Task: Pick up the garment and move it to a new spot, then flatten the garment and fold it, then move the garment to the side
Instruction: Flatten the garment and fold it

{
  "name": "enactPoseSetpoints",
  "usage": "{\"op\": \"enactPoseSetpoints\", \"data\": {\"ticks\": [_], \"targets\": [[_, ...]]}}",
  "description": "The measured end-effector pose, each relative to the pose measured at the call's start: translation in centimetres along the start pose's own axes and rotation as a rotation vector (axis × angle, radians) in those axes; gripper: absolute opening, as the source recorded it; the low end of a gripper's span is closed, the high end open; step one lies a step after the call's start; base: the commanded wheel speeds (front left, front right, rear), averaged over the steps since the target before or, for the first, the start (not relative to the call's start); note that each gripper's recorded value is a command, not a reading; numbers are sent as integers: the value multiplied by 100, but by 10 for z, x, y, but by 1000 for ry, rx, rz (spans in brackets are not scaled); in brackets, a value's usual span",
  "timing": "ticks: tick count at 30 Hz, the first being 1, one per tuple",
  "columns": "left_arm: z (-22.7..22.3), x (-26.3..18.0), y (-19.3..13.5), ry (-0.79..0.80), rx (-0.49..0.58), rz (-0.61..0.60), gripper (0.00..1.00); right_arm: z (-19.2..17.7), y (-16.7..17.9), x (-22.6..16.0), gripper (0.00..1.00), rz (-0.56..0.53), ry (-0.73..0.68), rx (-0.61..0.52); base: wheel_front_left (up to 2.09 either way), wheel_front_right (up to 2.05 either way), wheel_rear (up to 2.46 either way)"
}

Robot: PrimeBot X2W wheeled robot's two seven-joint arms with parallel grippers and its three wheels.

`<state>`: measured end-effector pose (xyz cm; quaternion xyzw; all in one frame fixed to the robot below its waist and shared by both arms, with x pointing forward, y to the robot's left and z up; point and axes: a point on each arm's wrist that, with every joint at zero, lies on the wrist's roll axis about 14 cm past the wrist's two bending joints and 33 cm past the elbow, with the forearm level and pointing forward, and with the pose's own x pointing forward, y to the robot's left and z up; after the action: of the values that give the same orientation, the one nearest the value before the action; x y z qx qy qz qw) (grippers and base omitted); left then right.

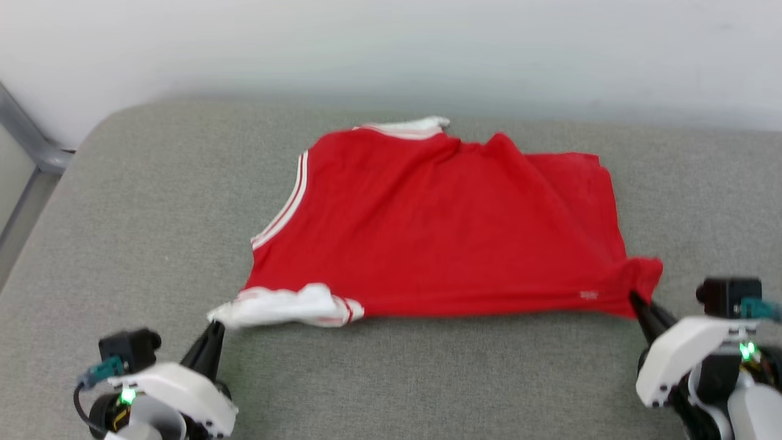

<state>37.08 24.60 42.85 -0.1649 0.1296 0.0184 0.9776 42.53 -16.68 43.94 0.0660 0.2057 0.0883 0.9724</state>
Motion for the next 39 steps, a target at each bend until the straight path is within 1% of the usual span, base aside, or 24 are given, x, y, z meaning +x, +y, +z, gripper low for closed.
{"op": "enactPoseSetpoints", "data": {"ticks": [10, 16, 20, 25, 31, 35, 39], "targets": [[-24, -65, 11, 43, -42, 75, 0, -43, 8, -56, 0, -18, 74, 61, 0, 0, 0], [-34, -92, 16, 71, -70, 119, 0, -63, 10, -80, 0, -33, 116, 87, 0, 0, 0], [-33, -101, 9, 83, -81, 108, 0, -73, 4, -90, 0, -55, 135, 107, 0, 0, 0], [-5, -87, -6, 25, -58, 52, 0, -70, 6, -85, 0, -53, 137, 103, 0, 0, 0], [29, -47, -31, -32, -25, -47, 0, -46, 11, -57, 0, -32, 102, 70, 0, 0, 0], [39, -18, -38, -52, 10, -74, 0, -41, 11, -38, 0, -28, 104, 52, 0, 0, 0], [37, 7, -37, -41, 12, -79, 0, -38, 8, -21, 0, -31, 101, 44, 0, 0, 0]]}}
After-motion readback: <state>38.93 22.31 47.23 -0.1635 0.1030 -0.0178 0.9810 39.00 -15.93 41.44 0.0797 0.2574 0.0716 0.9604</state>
